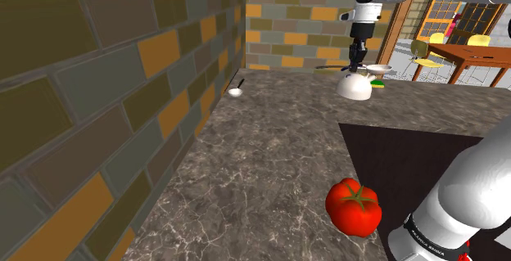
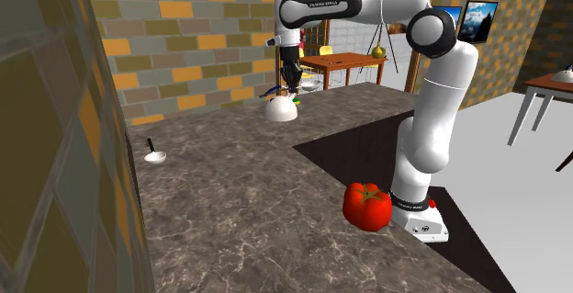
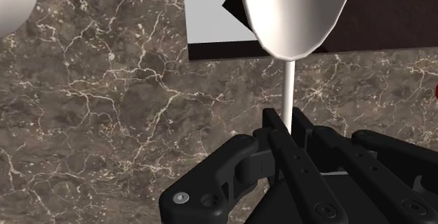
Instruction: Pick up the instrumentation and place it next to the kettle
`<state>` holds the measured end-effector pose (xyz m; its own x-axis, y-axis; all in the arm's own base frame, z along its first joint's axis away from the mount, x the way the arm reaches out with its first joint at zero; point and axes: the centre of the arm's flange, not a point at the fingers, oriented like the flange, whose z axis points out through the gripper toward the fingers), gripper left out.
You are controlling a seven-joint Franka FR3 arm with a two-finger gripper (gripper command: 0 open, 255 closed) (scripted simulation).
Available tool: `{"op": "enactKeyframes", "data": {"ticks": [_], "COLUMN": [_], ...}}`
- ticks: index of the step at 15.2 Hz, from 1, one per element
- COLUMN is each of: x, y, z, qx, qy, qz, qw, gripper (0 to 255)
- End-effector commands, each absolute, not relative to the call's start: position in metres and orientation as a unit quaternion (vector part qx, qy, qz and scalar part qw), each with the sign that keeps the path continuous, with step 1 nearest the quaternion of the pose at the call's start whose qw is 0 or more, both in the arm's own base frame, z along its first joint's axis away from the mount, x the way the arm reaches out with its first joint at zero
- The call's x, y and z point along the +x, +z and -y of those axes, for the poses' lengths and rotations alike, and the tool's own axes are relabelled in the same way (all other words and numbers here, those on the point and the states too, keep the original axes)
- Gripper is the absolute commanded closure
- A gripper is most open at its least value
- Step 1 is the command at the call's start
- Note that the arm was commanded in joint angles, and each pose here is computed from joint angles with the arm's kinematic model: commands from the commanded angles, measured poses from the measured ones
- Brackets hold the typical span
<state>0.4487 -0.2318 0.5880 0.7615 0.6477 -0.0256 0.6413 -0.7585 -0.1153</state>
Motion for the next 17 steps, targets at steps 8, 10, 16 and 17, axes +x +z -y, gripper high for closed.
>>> {"op": "enactKeyframes", "data": {"ticks": [8,10,16,17], "x": [0.395,0.383,0.347,0.341], "y": [0.589,0.589,0.589,0.589], "z": [0.336,0.359,0.43,0.441], "qx": [-0.937,-0.937,-0.937,-0.937], "qy": [0.032,0.032,0.032,0.032], "qz": [0.345,0.345,0.345,0.345], "qw": [0.05,0.05,0.05,0.05], "gripper": [255,255,255,255]}}
